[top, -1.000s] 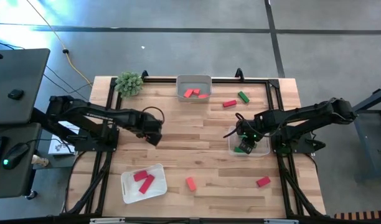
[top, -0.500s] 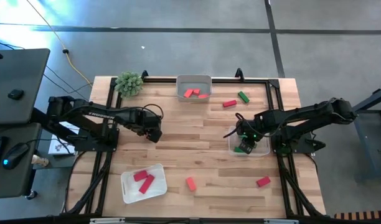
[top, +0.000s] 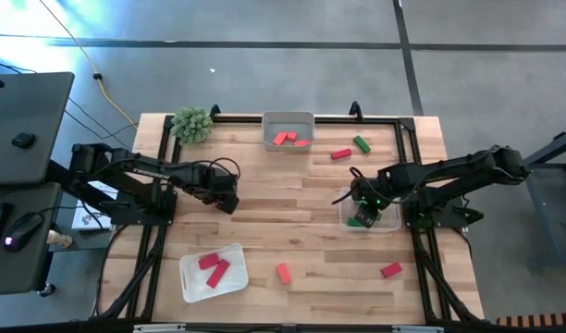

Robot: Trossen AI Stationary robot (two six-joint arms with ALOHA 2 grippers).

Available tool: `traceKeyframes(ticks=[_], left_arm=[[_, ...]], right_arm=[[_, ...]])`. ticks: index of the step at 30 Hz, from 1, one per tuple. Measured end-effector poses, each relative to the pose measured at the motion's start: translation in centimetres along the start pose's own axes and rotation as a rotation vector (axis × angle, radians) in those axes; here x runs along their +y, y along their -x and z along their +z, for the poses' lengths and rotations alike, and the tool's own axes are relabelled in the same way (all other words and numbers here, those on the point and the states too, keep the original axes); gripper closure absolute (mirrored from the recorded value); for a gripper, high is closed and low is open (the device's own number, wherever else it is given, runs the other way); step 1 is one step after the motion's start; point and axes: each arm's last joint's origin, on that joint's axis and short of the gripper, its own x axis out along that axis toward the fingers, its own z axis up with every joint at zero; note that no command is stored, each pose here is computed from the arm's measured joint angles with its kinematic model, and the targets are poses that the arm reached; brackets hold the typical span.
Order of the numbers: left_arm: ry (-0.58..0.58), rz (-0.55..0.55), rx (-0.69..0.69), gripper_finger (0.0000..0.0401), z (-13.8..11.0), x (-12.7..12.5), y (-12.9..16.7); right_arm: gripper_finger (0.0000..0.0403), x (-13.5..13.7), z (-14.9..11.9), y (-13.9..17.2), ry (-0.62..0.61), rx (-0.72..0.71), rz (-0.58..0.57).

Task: Sort & place blocks by color
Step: Put the orange wooden block into the gray bin

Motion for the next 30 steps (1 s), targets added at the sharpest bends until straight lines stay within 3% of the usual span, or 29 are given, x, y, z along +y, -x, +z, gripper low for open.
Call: traceKeyframes(ticks=[4,11,21,30], left_arm=[[-0.003,0.022,-0.007,0.0207,-0.1,0.3,-0.3],[-0.076,-0.036,-0.070,0.0294,0.3,-0.4,-0.2],[-0.086,-0.195,-0.145,0.0295,1.3,-1.7,0.2],[-0.205,-0.308,-0.338,0.0295,6.1,-3.0,4.1]], right_arm=[[0.0242,0.0,0.0,0.0,-0.003,0.000,0.000],[0.0242,0.0,0.0,0.0,-0.003,-0.002,0.002],[0.0242,0.4,0.5,0.0,-0.001,-0.053,0.044],[0.0242,1.2,1.4,0.2,-0.064,-0.142,0.134]])
